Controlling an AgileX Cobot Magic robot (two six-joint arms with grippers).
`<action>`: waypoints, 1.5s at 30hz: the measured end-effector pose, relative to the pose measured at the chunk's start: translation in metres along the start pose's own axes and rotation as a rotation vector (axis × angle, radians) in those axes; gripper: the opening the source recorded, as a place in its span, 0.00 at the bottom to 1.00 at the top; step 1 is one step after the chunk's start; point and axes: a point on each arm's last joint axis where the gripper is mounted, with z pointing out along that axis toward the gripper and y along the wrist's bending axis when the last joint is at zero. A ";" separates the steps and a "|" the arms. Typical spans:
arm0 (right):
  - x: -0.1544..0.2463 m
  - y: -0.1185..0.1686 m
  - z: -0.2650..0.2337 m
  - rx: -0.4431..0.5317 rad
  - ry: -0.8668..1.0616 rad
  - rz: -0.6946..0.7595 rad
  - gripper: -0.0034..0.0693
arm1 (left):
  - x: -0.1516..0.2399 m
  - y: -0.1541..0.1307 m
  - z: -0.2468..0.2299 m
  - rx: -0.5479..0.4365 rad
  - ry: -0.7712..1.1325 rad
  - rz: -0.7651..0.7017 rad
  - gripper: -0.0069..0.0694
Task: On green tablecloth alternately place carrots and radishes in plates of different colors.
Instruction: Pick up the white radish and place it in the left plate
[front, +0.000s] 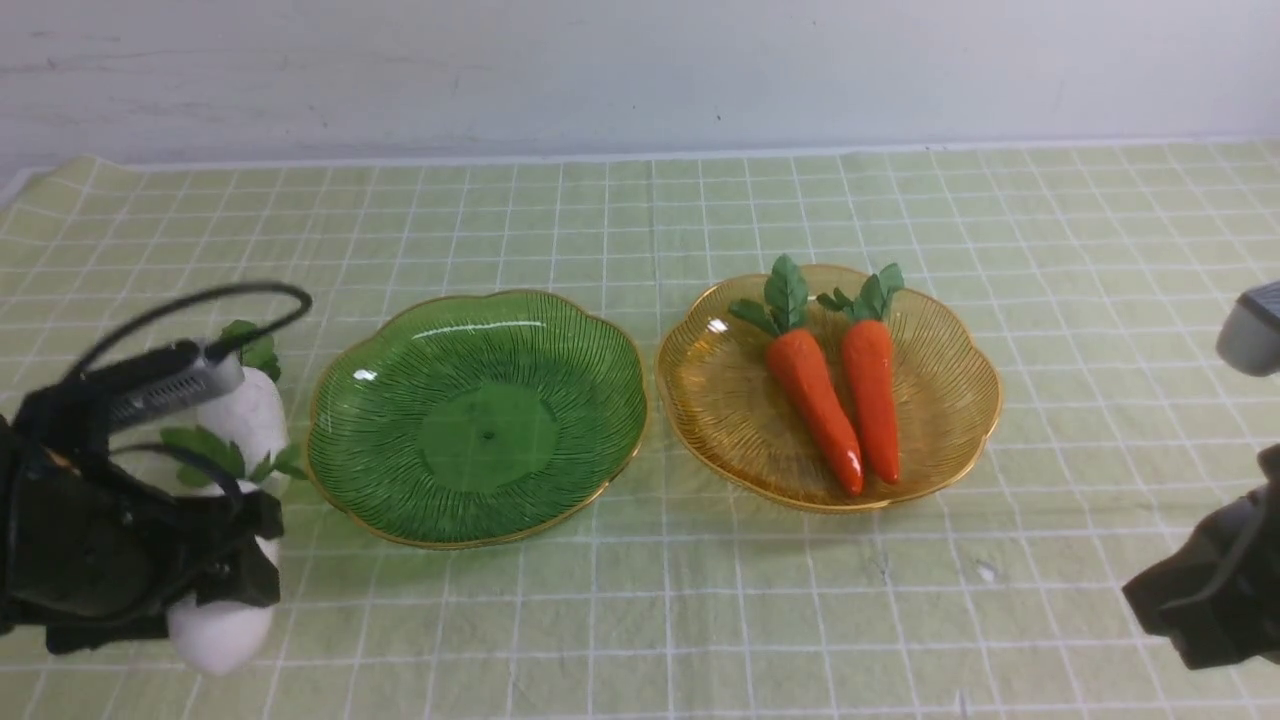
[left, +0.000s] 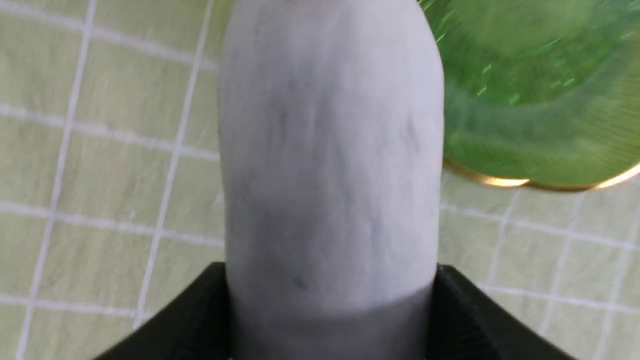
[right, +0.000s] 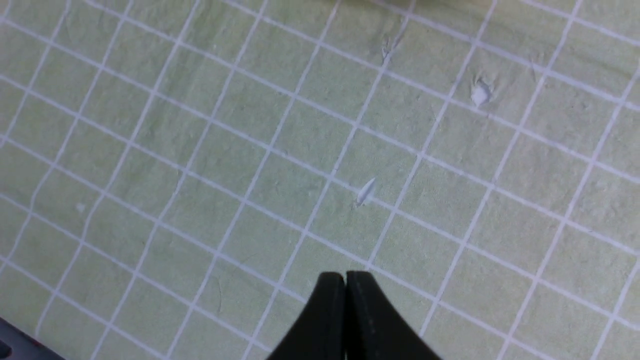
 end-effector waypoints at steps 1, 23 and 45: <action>-0.001 0.000 0.000 0.002 -0.010 0.000 0.03 | -0.007 -0.005 -0.005 0.023 -0.022 -0.002 0.65; -0.004 -0.001 0.000 0.008 -0.040 0.000 0.03 | -0.063 -0.094 0.105 0.147 0.120 0.171 0.76; -0.003 -0.001 0.000 0.006 -0.032 0.000 0.03 | -0.145 0.030 0.105 -0.123 -0.013 -0.065 0.81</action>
